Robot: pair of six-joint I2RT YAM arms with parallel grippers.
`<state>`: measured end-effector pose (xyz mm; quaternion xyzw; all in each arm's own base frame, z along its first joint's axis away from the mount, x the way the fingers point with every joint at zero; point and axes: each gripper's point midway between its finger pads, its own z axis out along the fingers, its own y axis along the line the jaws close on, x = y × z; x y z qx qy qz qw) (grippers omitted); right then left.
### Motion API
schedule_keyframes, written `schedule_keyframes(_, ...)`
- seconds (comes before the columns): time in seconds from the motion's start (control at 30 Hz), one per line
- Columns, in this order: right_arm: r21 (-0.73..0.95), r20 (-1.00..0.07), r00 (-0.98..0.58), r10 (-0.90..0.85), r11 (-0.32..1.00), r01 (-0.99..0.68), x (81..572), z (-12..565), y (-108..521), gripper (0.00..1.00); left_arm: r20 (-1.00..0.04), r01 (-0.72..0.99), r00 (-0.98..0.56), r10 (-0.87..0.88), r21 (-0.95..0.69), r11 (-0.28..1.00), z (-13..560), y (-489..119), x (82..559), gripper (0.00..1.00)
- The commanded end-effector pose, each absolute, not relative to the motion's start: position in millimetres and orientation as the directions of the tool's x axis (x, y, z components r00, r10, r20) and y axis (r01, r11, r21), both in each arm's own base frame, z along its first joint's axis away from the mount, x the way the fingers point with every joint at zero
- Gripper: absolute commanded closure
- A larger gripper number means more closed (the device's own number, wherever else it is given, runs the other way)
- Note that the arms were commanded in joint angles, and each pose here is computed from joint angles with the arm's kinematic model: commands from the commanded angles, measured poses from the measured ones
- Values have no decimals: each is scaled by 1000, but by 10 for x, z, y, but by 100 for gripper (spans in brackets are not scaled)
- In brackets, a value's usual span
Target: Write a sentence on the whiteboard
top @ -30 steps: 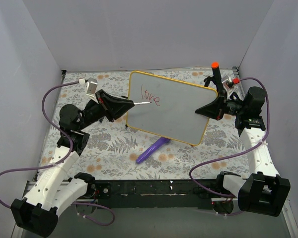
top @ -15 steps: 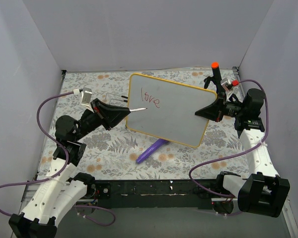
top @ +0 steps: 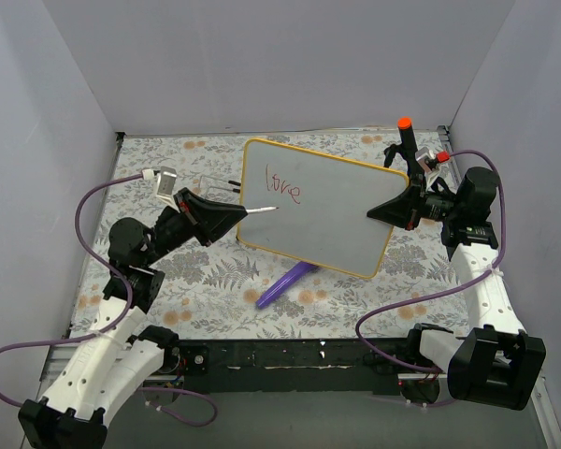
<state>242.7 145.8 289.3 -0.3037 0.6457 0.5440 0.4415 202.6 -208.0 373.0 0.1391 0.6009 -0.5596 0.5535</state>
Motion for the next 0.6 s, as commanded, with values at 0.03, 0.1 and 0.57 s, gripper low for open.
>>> schedule_keyframes(0.03, 323, -946, -317, 63, 189, -927, 2323, 3093, 1470, 99, -817, 787, -357, -452, -524, 326, 3708, -2091, 2043, 100)
schedule_keyframes(0.1, 325, -946, -318, 64, 193, -926, 2333, 3090, 1462, 99, -818, 787, -360, -449, -525, 325, 3701, -2096, 2052, 100)
schedule_keyframes(0.57, 323, -946, -316, 68, 212, -922, 2376, 3096, 1448, 99, -833, 807, -360, -420, -504, 307, 3744, -2339, 2104, 100)
